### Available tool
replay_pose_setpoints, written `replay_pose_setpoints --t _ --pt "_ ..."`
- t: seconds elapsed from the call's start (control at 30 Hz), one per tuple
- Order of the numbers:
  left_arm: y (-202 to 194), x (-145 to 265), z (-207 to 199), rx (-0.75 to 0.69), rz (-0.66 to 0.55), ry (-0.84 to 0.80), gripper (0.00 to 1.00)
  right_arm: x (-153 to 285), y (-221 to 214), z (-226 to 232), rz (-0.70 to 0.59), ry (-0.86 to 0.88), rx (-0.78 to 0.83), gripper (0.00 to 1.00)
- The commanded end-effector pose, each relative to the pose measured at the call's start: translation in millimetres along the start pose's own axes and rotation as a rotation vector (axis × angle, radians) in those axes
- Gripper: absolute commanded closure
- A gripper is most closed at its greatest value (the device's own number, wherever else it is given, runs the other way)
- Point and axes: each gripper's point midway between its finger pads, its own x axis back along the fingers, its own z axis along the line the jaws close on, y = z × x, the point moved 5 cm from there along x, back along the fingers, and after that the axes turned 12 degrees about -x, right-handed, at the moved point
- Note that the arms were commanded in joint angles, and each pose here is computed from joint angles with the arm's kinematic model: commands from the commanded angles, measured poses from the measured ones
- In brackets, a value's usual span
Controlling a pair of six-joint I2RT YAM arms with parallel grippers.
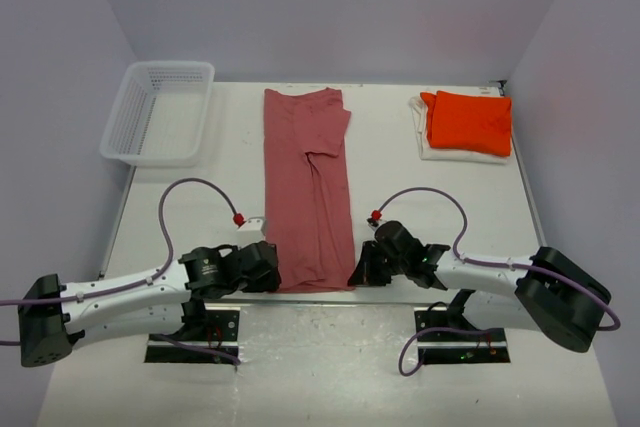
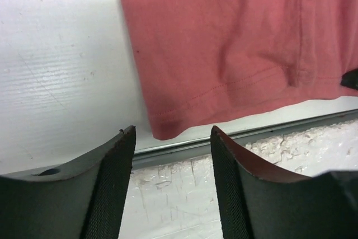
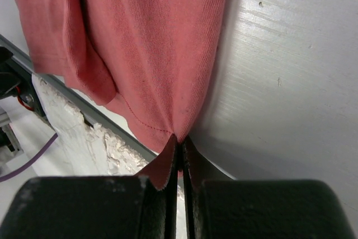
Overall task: Fold and stack the t-shirts
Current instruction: Grab the bottom of the folded rectangular tshirt with both arms
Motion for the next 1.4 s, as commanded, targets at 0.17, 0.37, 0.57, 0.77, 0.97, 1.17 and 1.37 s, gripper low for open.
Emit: replay_pose_setpoints --t 0.17,0.37,0.57,0.77,0.97,1.17,1.37 --pt "-17 -21 -2 0.000 0.079 0.031 0.48 3 -3 -4 -0.008 -0.004 0.030 1.00" --pt "-15 -25 0 -0.006 0.068 0.047 0.48 6 -5 -8 -0.014 0.000 0.025 1.00" --pt "-14 -27 -1 -0.008 0.064 0.040 0.47 5 -6 -9 -0.012 -0.003 0.019 1.00" --pt "-21 -32 0 -0.022 0.095 0.041 0.60 6 -5 -6 -0.015 -0.001 0.019 1.00" --pt "-26 -35 0 -0.019 0.108 0.028 0.98 7 -5 -5 -0.013 -0.004 0.025 1.00" --pt "-21 -15 0 -0.030 0.102 0.001 1.00 13 -7 0 -0.035 -0.069 0.095 1.00" --pt "-30 6 -11 -0.026 0.138 -0.112 1.00 27 -14 5 -0.070 -0.130 0.148 1.00"
